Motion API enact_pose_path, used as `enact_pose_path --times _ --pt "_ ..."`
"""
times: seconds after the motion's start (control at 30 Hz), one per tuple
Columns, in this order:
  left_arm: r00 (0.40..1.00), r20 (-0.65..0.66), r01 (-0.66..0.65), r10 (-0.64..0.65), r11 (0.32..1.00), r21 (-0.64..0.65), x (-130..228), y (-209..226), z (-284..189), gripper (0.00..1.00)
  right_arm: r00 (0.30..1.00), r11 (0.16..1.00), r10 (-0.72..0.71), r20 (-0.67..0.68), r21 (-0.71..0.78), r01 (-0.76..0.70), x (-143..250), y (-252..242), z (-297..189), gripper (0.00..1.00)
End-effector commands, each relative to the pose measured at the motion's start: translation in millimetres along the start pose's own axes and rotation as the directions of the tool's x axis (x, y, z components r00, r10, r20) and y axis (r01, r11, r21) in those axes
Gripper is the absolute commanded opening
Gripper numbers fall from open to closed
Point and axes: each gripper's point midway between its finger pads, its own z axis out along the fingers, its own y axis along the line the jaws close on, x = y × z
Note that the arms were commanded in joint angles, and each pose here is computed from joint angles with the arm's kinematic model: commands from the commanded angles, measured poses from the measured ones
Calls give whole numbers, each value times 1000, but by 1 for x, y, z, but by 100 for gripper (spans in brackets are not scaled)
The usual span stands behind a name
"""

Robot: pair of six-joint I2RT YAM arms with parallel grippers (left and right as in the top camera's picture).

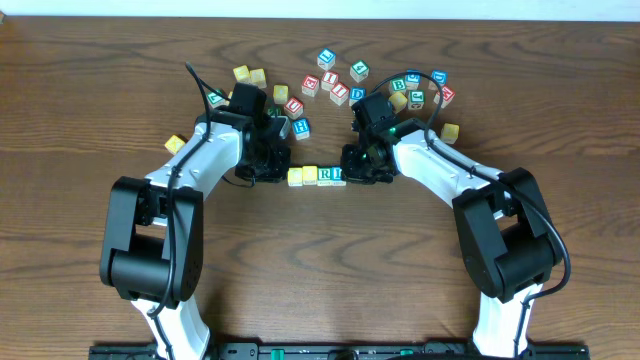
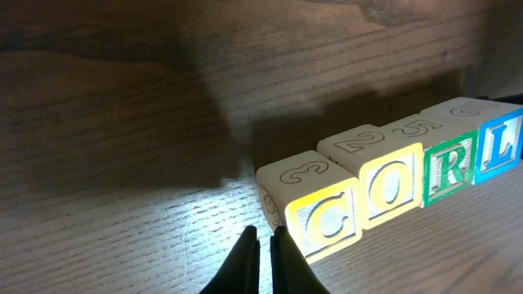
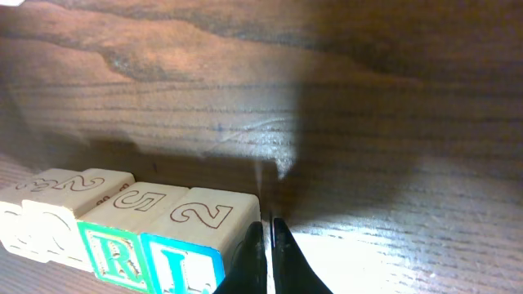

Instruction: Spell out CORL

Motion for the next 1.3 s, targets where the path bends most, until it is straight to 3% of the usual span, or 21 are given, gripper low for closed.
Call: enact_pose_path --times 0.0,0.7,0.83,1.27 --pt "1000 -25 4 -4 1000 12 6 0 7 8 1000 1000 9 -5 -12 -9 1 2 5 1" --pt "1000 -24 4 -4 1000 12 6 0 7 7 999 999 44 -14 12 -44 4 -3 5 1" --pt "1000 -23 4 -3 1000 12 6 0 7 8 998 998 58 -13 20 -58 4 -4 5 6" --pt "999 1 47 -47 993 -113 1 31 0 8 992 989 124 16 75 -124 -3 -23 1 6"
